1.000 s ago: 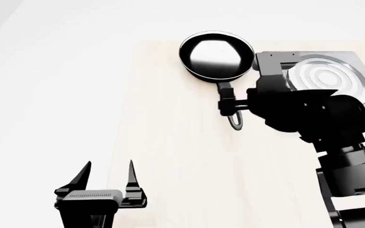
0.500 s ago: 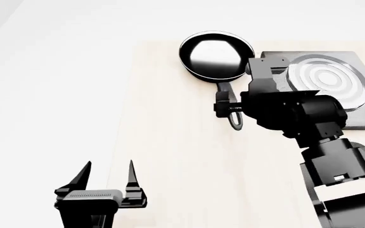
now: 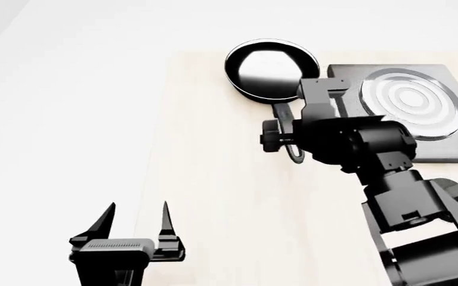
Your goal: Turn on the stove and put the frying pan on it.
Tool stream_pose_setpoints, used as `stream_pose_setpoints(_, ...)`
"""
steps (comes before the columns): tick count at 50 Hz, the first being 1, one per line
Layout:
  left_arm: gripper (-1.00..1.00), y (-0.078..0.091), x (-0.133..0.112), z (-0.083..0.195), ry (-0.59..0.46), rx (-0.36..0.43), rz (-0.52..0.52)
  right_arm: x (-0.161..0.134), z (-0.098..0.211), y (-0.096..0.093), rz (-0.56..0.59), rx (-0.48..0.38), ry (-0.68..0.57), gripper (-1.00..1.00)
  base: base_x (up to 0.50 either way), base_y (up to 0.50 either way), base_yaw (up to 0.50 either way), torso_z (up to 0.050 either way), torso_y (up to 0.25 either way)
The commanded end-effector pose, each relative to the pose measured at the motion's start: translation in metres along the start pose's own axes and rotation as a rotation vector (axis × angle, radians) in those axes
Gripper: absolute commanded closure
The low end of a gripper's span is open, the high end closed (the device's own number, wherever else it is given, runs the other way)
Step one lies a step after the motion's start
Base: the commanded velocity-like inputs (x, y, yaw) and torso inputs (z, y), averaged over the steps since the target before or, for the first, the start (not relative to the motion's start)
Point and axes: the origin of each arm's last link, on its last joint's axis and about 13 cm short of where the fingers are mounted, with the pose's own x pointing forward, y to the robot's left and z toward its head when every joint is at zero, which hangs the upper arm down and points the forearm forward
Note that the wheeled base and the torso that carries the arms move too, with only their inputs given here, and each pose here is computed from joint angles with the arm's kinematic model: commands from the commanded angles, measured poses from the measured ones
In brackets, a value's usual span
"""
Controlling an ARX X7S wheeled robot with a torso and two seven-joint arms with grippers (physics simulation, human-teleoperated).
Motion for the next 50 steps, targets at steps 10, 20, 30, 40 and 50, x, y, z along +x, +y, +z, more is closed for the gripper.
stream_pose_setpoints(10,-1.0,0.0,0.001,0.0,0.0,-0.001,0.001,0.013,-0.005,0.004,0.004,-0.003,0.034,-1.0,0.0,0.0,0.0,0.0,0.0)
stream_pose_setpoints(20,-1.0,0.0,0.001,0.001,0.001,-0.003,0.0,0.018,-0.007,0.001,-0.008,0.001,0.045,-1.0,0.0,0.0,0.0,0.0,0.0)
stream_pose_setpoints(30,-1.0,0.0,0.0,0.001,0.001,-0.003,0.0,0.02,-0.009,-0.003,-0.022,-0.001,0.05,-1.0,0.0,0.0,0.0,0.0,0.0)
stream_pose_setpoints(40,-1.0,0.0,0.0,0.0,0.002,-0.004,-0.001,0.005,-0.004,0.001,-0.021,-0.033,0.0,1.0,0.0,0.0,0.0,0.0,0.0)
stream_pose_setpoints(50,-1.0,0.0,0.001,0.0,0.001,-0.003,0.001,-0.021,0.001,0.005,-0.012,-0.056,-0.087,1.0,0.0,0.0,0.0,0.0,0.0)
